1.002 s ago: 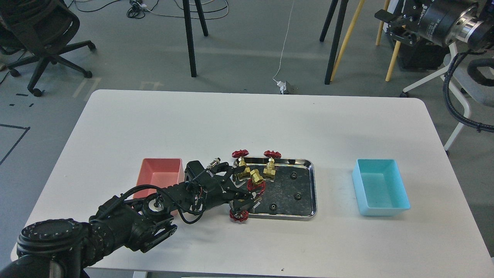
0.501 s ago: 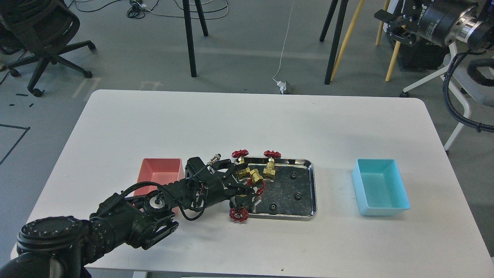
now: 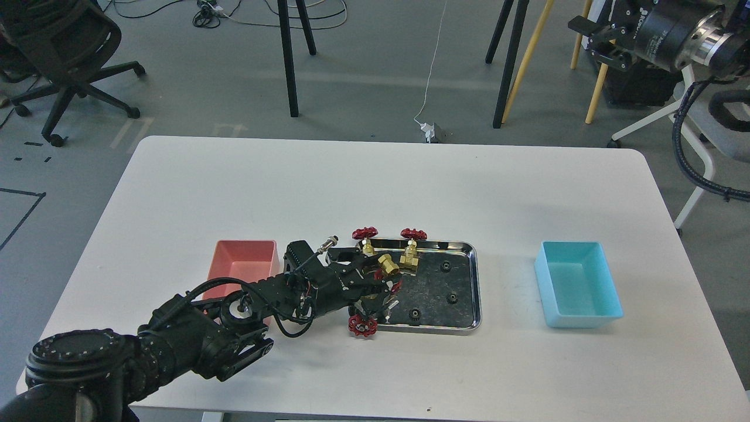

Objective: Place valve in pink box and gear in blue box
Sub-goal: 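Close the left gripper on the brass valve and lift it, then carry the valve over the pink box and release it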

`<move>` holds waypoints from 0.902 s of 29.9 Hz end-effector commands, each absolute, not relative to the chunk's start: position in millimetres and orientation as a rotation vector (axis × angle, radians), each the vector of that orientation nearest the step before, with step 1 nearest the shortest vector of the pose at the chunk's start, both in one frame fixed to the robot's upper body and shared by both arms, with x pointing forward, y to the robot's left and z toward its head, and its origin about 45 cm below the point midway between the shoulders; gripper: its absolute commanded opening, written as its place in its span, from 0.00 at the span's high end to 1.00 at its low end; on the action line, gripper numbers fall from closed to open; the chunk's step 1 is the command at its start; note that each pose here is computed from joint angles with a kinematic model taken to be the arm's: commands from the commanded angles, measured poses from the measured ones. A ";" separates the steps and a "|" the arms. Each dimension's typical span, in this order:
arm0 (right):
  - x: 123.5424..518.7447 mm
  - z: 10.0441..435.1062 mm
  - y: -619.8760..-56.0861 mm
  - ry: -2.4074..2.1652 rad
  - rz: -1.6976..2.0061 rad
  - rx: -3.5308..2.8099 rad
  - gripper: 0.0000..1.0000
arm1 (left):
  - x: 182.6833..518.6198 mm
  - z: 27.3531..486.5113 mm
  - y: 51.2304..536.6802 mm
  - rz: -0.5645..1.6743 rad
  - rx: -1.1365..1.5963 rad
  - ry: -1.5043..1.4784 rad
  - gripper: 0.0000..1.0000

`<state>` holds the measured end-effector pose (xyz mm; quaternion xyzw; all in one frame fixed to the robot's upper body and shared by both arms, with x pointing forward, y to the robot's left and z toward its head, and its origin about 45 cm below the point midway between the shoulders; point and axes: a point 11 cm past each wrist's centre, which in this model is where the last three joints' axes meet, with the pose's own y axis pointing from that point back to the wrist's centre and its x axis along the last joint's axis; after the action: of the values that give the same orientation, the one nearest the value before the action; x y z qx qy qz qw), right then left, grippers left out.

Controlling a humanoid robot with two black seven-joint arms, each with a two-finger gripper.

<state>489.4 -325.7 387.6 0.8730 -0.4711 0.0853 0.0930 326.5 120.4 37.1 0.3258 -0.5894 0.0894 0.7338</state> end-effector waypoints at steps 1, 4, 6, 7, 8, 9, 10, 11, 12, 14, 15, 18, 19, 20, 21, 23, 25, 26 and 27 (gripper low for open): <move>489.2 385.5 -325.4 -1.392 0.251 2.587 0.01 | 325.7 37.7 118.5 0.196 0.709 -1.295 0.67; 489.0 383.4 -325.7 -1.388 0.249 2.582 0.01 | 325.1 38.0 117.5 0.195 0.705 -1.295 0.73; 489.0 383.0 -325.7 -1.387 0.248 2.581 0.01 | 325.0 39.2 115.6 0.195 0.698 -1.297 0.75; 489.0 383.0 -325.7 -1.387 0.248 2.581 0.01 | 324.6 39.5 114.7 0.195 0.695 -1.297 0.77; 489.1 383.0 -326.1 -1.389 0.248 2.580 0.01 | 324.0 40.0 113.4 0.195 0.690 -1.297 0.78; 489.2 382.9 -326.6 -1.391 0.247 2.579 0.01 | 324.0 40.6 112.6 0.197 0.686 -1.295 0.79; 489.2 382.8 -326.7 -1.390 0.248 2.578 0.01 | 323.7 41.3 111.3 0.199 0.681 -1.295 0.80; 489.2 382.4 -327.1 -1.391 0.246 2.576 0.01 | 323.6 43.2 108.5 0.203 0.671 -1.294 0.80; 489.3 382.8 -327.2 -1.393 0.247 2.577 0.01 | 322.5 45.6 104.2 0.207 0.655 -1.293 0.80; 489.4 382.7 -327.7 -1.393 0.248 2.575 0.01 | 321.8 52.4 95.0 0.220 0.619 -1.291 0.80; 489.5 382.6 -328.2 -1.395 0.247 2.574 0.01 | 323.0 56.9 90.6 0.226 0.603 -1.293 0.80; 492.4 381.6 -328.4 -1.408 0.242 2.569 0.01 | 328.6 77.9 73.4 0.278 0.532 -1.276 0.79; 493.4 382.1 -329.0 -1.413 0.241 2.565 0.01 | 333.8 83.4 79.1 0.294 0.532 -1.276 0.79; 494.5 383.9 -330.6 -1.423 0.245 2.562 0.01 | 341.2 89.1 91.3 0.309 0.545 -1.282 0.79; 495.2 385.0 -332.8 -1.432 0.245 2.556 0.01 | 346.2 93.9 106.0 0.318 0.560 -1.290 0.79; 496.4 387.7 -332.5 -1.437 0.251 2.558 0.01 | 351.3 101.5 135.5 0.325 0.591 -1.304 0.79; 497.8 388.2 -327.7 -1.430 0.252 2.567 0.01 | 354.2 109.9 170.6 0.329 0.632 -1.318 0.78; 498.3 388.0 -324.4 -1.423 0.253 2.573 0.01 | 355.0 116.2 189.7 0.333 0.654 -1.325 0.78; 498.7 387.5 -321.4 -1.418 0.251 2.580 0.01 | 354.9 121.9 207.6 0.336 0.676 -1.331 0.78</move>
<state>497.3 -328.4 388.0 0.8662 -0.4827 0.0854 0.0965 353.5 161.3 106.9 0.2829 -0.5975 0.1494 0.7353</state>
